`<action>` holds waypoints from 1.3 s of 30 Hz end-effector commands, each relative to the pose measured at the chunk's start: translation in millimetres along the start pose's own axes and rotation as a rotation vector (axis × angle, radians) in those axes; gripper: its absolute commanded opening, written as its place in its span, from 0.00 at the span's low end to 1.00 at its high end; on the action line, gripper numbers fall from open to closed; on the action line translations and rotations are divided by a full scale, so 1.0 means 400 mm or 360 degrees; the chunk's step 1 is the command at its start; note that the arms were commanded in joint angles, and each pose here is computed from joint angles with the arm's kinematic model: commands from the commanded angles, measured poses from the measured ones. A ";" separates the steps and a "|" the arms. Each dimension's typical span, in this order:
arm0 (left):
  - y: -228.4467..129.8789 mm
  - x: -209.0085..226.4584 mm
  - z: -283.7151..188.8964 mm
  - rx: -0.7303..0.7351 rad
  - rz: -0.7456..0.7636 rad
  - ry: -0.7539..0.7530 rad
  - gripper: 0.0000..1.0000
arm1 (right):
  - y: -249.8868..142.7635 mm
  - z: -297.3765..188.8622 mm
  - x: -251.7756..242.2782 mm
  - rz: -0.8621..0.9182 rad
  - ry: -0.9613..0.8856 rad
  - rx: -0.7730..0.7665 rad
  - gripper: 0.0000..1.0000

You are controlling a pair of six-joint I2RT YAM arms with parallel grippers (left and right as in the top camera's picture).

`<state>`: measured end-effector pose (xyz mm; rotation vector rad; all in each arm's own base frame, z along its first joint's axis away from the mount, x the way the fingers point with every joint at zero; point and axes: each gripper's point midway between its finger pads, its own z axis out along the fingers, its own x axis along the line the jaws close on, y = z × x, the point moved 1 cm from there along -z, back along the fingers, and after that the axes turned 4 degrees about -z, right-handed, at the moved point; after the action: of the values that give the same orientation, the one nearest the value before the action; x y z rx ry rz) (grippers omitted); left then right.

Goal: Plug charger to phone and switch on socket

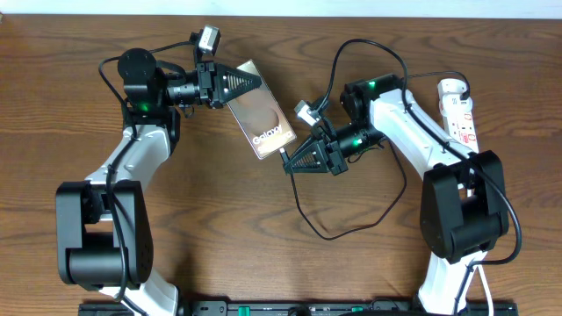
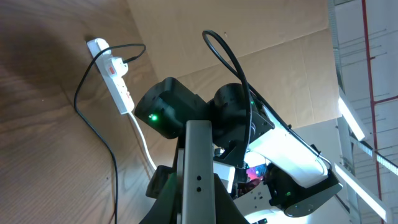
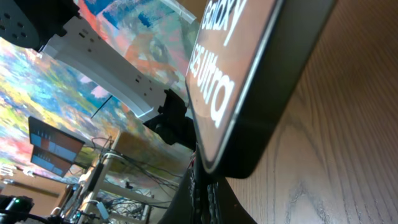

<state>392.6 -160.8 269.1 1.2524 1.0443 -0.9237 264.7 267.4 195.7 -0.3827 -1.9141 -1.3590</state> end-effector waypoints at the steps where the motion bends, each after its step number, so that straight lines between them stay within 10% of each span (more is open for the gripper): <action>1: 0.010 -0.030 -0.002 0.0002 0.0048 -0.0006 0.08 | 0.004 0.003 0.002 -0.0001 0.0020 -0.0030 0.01; 39: 0.011 -0.031 0.014 -0.0010 0.0066 -0.0010 0.07 | 0.013 0.002 0.003 0.0014 0.0033 -0.0063 0.01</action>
<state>393.7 -162.5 269.4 1.2466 1.0465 -0.9185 265.5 267.9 196.6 -0.3833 -1.9081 -1.3668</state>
